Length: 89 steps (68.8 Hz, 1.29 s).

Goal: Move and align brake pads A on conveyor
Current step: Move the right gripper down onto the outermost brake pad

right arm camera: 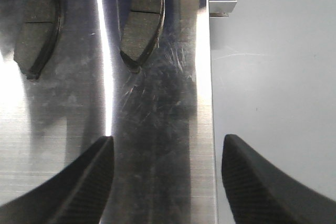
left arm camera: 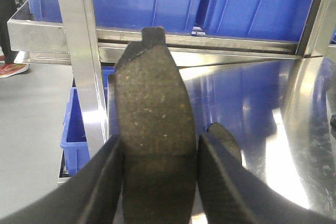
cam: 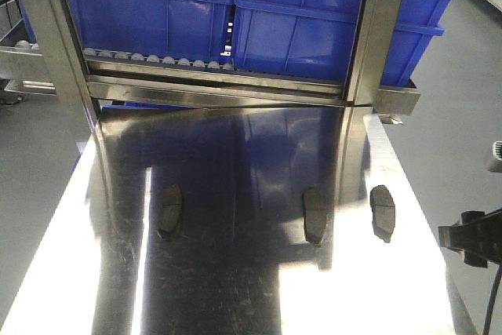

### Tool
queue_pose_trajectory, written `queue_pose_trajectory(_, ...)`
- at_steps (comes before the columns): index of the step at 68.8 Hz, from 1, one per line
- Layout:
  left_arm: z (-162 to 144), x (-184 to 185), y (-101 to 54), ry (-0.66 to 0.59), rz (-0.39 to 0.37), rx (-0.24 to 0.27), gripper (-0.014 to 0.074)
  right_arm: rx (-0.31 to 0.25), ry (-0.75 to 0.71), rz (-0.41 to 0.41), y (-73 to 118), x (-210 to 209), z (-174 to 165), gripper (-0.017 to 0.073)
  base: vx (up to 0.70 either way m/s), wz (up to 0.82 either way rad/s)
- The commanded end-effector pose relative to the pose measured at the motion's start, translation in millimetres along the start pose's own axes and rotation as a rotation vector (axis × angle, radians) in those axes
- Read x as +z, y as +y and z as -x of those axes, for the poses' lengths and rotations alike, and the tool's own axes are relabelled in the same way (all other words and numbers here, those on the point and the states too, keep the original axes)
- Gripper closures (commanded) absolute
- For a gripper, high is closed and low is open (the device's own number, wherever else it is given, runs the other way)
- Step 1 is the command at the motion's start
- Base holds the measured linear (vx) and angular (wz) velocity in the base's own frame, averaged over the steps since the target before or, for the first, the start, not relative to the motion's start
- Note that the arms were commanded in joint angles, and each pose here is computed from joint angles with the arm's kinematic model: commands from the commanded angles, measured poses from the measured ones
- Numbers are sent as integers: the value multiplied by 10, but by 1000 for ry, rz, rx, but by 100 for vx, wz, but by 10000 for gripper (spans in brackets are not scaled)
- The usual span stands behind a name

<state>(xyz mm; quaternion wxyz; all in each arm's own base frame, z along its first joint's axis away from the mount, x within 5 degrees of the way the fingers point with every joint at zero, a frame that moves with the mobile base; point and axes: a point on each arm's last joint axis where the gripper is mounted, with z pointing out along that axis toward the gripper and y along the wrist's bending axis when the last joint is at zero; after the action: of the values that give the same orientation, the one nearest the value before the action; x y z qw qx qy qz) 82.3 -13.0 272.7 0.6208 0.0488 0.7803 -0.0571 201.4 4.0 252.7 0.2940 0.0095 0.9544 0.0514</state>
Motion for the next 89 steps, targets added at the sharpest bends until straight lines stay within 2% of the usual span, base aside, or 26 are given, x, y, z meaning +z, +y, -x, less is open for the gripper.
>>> queue_pose_trajectory(1,181,-23,-2,-123,-1,-16,600,-21,-102,19,66,-106,175,106,0,0)
queue_pose_trajectory(10,181,-23,-2,-123,-1,-16,600,-126,-129,61,284,-145,335,106,0,0)
queue_pose_trajectory(13,181,-23,-2,-123,-1,-16,600,-145,-129,71,354,-135,407,106,0,0)
queue_pose_trajectory(18,181,-23,-2,-123,-1,-16,600,-143,-118,78,449,-105,537,106,0,0)
queue_pose_trajectory(22,181,-23,-2,-123,-1,-16,600,-120,-98,71,500,-60,663,106,0,0)
queue_pose_trajectory(34,181,-23,-2,-123,-1,-16,600,-21,-25,24,514,244,995,106,0,0)
queue_pose_trajectory(42,181,-23,-2,-123,-1,-16,600,10,61,-3,476,513,1160,106,0,0)
queue_pose_trajectory(57,181,-23,-2,-123,-1,-16,600,-43,251,-82,455,997,1336,106,0,0)
queue_pose_trajectory(73,181,-23,-2,-123,-1,-16,600,-43,377,-104,465,1387,1429,106,0,0)
queue_pose_trajectory(89,181,-23,-2,-123,-1,-16,600,-41,437,-114,460,1626,1412,106,0,0)
